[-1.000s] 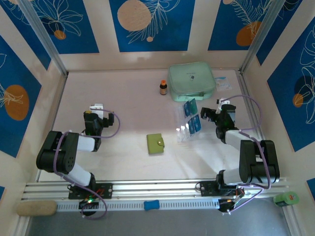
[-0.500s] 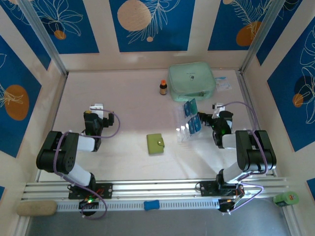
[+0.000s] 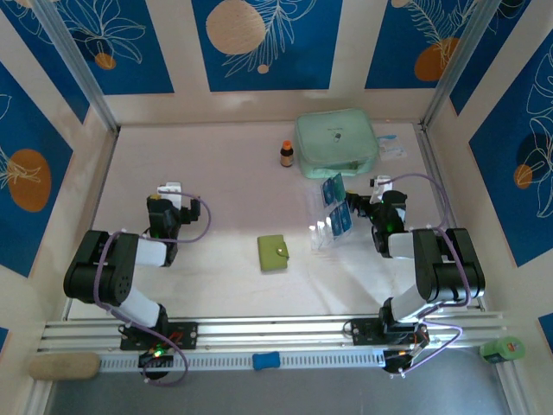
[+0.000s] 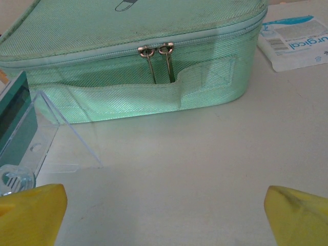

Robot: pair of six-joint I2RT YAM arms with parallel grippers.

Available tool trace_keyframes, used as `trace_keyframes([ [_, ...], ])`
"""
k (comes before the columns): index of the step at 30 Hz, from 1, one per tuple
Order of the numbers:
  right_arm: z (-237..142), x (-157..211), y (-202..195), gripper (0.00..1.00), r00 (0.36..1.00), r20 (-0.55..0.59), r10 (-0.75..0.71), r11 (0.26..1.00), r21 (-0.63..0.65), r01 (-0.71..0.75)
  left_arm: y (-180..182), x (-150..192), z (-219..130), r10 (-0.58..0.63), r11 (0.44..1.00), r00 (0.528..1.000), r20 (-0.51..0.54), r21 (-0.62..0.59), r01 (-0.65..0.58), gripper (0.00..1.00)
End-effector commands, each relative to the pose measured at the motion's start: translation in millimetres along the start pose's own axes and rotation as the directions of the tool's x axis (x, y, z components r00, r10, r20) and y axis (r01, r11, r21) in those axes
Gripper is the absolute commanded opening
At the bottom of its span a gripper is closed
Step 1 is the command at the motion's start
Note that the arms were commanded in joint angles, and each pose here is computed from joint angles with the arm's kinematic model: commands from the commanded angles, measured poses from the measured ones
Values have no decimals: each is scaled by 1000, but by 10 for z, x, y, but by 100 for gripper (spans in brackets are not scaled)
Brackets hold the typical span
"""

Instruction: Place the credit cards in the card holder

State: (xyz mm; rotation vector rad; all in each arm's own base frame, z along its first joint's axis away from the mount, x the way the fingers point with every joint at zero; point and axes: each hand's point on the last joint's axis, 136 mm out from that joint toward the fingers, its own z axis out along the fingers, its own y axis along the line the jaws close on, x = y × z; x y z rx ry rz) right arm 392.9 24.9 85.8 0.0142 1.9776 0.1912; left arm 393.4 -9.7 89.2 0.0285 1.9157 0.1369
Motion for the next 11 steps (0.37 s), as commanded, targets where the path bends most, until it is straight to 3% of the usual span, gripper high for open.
trace_keyframes([
  [1,11,-87,-12,99,999,25,-22,1000,9,22,4,-28,17,-5,1000,1000,15,9,5,100],
  [11,3,-87,-1,99,999,27,-23,1000,1,23,12,-37,4,-5,1000,1000,22,7,5,100],
])
